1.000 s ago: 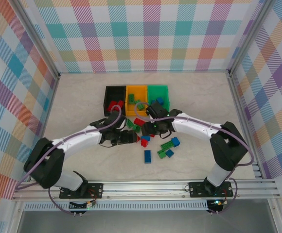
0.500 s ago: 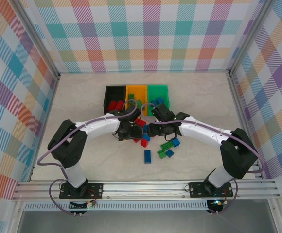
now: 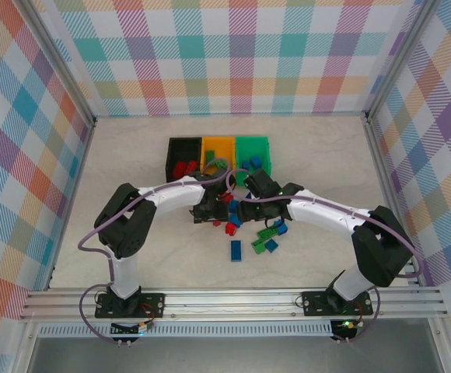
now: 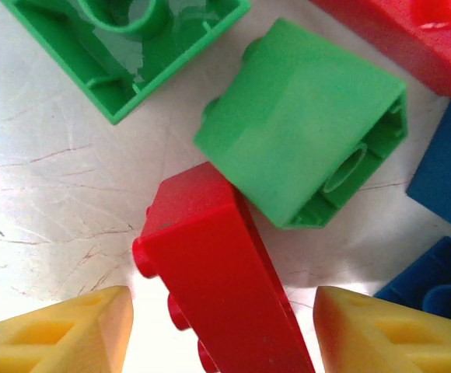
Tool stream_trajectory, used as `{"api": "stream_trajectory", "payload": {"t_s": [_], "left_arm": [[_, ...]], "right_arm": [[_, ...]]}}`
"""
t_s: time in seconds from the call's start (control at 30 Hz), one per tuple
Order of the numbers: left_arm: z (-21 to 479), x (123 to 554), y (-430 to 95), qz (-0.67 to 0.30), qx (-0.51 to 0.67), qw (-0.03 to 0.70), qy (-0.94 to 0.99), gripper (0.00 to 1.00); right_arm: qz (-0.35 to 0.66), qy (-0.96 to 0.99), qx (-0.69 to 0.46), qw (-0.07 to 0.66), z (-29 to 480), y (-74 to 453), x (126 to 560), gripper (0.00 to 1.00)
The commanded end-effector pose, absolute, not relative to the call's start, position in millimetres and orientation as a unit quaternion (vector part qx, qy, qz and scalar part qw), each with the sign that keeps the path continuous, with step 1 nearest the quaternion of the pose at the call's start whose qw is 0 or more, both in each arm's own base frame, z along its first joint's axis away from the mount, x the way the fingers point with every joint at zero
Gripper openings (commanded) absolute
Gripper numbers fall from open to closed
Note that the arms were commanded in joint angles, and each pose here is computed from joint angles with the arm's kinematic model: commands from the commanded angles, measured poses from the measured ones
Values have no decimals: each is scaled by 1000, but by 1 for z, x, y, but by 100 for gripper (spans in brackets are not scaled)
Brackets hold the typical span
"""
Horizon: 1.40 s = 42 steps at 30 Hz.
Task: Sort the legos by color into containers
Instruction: Pick up the lego from the center of the table, then place the lego in the container.
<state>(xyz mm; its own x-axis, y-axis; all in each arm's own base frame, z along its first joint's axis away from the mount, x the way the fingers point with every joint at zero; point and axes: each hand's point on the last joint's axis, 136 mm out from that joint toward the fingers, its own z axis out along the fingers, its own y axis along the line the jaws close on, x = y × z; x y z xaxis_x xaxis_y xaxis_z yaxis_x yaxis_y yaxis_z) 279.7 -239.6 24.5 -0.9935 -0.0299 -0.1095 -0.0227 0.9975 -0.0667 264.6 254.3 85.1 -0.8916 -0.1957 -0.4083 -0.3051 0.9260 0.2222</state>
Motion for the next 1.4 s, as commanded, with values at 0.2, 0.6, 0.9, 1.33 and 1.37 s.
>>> {"api": "stream_trajectory", "payload": {"t_s": [0.2,0.6,0.9,1.33,1.37], "left_arm": [[33,265,-215,-7,-7,73,997,35],[102,289,-186,11,-6,164,986,6],[144,363,-150,18,-30,199,979,3],[133,464,-134,-1,-71,195,978,26],[135,466,-135,-5,-72,196,978,33]], "right_arm": [[159,957,-118,211,94,258,272,62],[163,957,-117,210,97,258,270,62],[168,957,-111,210,98,253,262,62],[208,956,-108,177,95,253,234,63],[212,955,-113,173,94,256,231,63]]}}
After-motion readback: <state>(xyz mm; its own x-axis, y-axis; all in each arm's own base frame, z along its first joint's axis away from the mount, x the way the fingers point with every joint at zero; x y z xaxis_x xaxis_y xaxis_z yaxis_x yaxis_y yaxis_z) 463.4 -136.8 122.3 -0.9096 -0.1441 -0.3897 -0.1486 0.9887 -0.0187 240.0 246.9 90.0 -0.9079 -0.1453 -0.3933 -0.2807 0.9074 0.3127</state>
